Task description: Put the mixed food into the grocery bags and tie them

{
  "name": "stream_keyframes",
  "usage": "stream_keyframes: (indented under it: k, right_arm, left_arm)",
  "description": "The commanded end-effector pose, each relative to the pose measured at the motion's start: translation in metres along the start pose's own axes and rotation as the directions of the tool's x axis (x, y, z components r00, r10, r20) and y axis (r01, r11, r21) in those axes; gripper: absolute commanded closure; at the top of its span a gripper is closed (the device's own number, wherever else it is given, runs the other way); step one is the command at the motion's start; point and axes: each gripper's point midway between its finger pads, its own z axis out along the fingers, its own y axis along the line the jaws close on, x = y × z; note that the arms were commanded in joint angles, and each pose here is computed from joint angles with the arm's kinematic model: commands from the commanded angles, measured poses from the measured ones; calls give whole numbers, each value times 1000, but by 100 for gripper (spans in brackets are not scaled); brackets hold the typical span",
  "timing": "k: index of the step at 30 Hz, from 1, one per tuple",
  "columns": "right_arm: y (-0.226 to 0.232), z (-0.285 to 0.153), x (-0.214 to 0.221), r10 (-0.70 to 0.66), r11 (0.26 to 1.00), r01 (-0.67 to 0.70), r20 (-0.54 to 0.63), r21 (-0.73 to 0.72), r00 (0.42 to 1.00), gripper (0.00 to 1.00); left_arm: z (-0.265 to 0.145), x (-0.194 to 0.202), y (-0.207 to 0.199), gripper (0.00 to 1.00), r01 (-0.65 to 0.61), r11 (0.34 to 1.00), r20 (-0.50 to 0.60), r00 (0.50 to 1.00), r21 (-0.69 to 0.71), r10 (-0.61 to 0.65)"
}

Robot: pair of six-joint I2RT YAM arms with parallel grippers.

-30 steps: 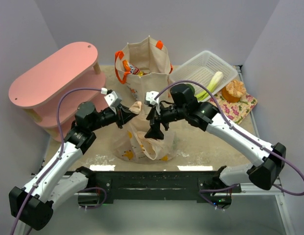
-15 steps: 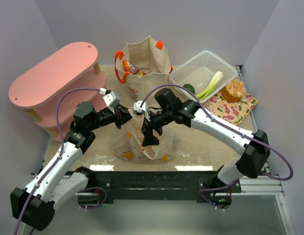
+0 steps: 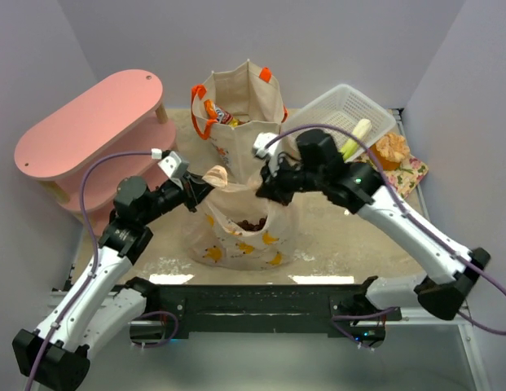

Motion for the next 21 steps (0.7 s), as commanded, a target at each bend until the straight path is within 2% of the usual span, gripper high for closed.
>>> stream_keyframes:
  k: [1, 3, 4, 6, 9, 12, 15, 18, 21]
  right_arm:
    - [-58, -102, -75, 24, 898, -149, 291, 414, 957, 100]
    - [-72, -129, -81, 64, 833, -250, 364, 493, 929, 100]
    - [-87, -143, -79, 71, 769, -297, 387, 566, 919, 100]
    - [-110, -155, -69, 122, 679, -392, 431, 621, 894, 100]
    - [-145, -153, -37, 204, 555, -480, 448, 679, 870, 100]
    - [-175, -129, 11, 298, 463, -504, 407, 729, 863, 100]
    - [-193, -96, 65, 398, 402, -468, 310, 787, 864, 100]
    - [-198, -82, 91, 445, 379, -448, 265, 809, 855, 100]
    - [-198, -79, 97, 444, 376, -453, 272, 808, 854, 100]
  left_arm:
    - [-16, -54, 10, 100, -1, 991, 159, 987, -136, 23]
    - [-21, -63, 5, 100, 19, 992, 198, 980, -128, 7]
    - [-22, -64, 4, 100, 27, 992, 212, 977, -126, 0]
    - [-22, -61, 5, 100, 71, 989, 226, 973, -127, -41]
    - [-19, -43, 14, 100, 164, 974, 223, 967, -154, -127]
    - [-17, -21, 11, 100, 224, 968, 228, 954, -115, -194]
    - [-16, -7, 2, 100, 246, 968, 237, 944, -46, -228]
    - [-12, 6, -4, 100, 255, 967, 199, 948, -2, -249]
    - [-9, 16, -10, 100, 251, 967, 155, 955, 36, -254]
